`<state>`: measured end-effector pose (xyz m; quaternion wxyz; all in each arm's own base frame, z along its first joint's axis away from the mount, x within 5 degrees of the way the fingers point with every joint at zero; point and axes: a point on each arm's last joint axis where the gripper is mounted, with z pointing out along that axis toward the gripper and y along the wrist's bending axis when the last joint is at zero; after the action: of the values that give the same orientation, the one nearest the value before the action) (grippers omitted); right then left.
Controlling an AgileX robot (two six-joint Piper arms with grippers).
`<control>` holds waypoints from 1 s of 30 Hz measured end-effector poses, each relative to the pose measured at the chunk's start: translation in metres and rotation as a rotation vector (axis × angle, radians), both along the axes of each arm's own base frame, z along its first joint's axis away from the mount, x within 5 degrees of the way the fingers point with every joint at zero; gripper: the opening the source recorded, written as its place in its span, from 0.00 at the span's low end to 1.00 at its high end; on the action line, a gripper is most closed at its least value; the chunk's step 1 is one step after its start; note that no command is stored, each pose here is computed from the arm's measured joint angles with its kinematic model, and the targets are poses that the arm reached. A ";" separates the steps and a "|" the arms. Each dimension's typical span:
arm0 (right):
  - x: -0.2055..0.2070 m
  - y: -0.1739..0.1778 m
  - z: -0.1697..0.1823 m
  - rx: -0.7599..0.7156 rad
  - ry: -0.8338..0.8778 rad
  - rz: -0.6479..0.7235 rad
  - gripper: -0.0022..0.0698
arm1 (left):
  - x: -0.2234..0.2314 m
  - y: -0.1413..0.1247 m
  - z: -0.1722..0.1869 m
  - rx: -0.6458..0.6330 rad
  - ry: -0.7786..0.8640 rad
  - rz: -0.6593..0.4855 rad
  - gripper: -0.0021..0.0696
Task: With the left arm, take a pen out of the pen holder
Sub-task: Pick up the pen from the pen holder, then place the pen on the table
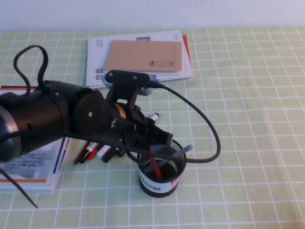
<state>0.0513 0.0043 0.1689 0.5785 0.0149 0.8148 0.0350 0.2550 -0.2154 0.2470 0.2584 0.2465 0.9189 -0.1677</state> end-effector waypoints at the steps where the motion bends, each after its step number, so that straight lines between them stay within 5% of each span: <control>1: 0.000 0.000 0.000 0.000 0.000 0.000 0.01 | -0.001 0.000 0.002 -0.004 -0.005 -0.002 0.13; 18: 0.000 0.000 0.000 0.000 0.000 0.000 0.01 | -0.018 0.012 0.034 0.021 -0.088 -0.057 0.09; 30: 0.000 0.000 0.000 0.000 0.000 0.000 0.01 | -0.014 0.032 0.149 0.186 -0.314 -0.073 0.09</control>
<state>0.0513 0.0043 0.1689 0.5785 0.0149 0.8148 0.0350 0.2413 -0.1833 0.3960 0.3686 0.3258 0.8692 -0.0506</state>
